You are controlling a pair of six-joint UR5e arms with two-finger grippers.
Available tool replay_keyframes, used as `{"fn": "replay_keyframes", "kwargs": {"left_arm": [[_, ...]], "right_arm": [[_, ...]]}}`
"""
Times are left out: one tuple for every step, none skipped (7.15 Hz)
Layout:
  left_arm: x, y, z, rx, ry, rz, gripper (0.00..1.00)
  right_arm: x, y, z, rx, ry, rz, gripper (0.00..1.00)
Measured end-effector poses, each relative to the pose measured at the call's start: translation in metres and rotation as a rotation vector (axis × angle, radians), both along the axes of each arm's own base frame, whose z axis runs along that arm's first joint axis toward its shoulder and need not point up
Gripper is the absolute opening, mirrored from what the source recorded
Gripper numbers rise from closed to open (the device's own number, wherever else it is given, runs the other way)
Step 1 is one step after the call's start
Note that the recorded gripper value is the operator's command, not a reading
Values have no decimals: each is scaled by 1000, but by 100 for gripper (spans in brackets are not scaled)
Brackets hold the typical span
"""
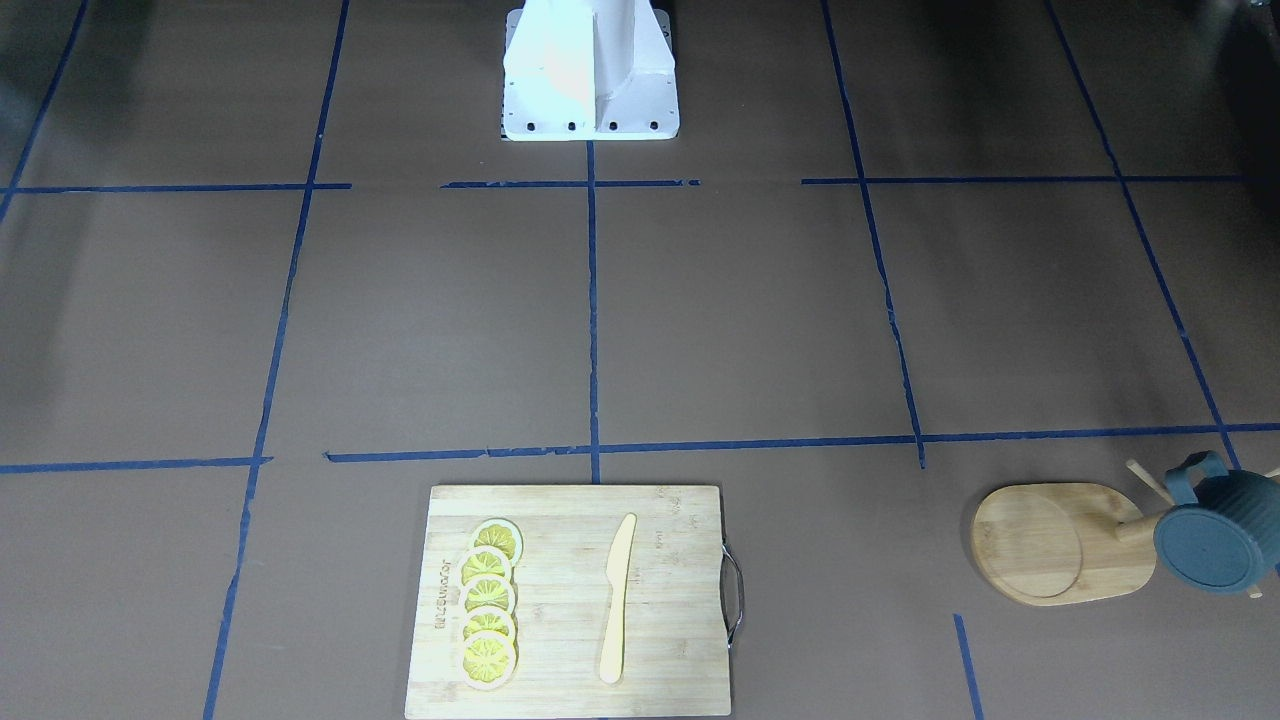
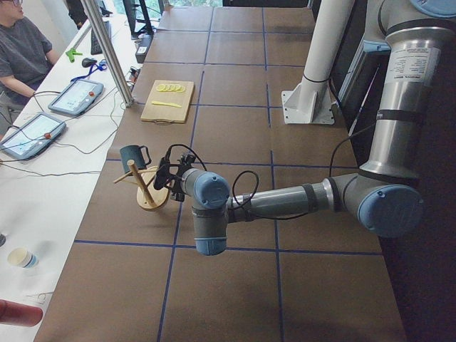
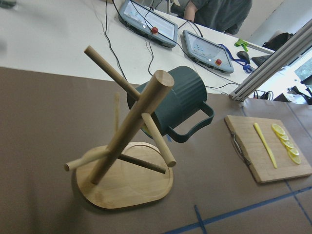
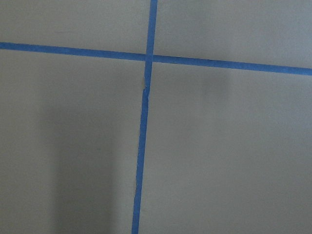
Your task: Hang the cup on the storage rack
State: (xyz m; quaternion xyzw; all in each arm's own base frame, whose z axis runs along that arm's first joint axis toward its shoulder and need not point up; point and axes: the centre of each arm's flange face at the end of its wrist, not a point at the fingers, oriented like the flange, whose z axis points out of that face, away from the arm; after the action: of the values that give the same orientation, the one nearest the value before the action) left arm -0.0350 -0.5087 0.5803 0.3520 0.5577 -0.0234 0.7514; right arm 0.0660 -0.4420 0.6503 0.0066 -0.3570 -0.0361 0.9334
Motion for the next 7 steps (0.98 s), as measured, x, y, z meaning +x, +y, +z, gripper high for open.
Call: {"fn": "replay_keyframes", "kwargs": {"left_arm": [[-4, -13, 9, 73, -139, -43, 100], [-11, -26, 21, 141, -318, -77, 100], [-19, -39, 35, 183, -507, -97, 100], [-30, -50, 50, 184, -700, -113, 100], [-41, -58, 65, 153, -868, -109, 100], [-50, -64, 79, 87, -999, -64, 100], [-54, -68, 87, -30, -1062, 16, 100]], "right_arm": [[0, 0, 0, 0, 0, 1, 100], [0, 0, 0, -2, 0, 2, 100], [0, 0, 1, -5, 0, 3, 100], [0, 1, 1, -7, 0, 4, 100], [0, 1, 1, -8, 0, 5, 100], [0, 1, 1, -7, 0, 5, 100], [0, 1, 1, -5, 0, 3, 100]]}}
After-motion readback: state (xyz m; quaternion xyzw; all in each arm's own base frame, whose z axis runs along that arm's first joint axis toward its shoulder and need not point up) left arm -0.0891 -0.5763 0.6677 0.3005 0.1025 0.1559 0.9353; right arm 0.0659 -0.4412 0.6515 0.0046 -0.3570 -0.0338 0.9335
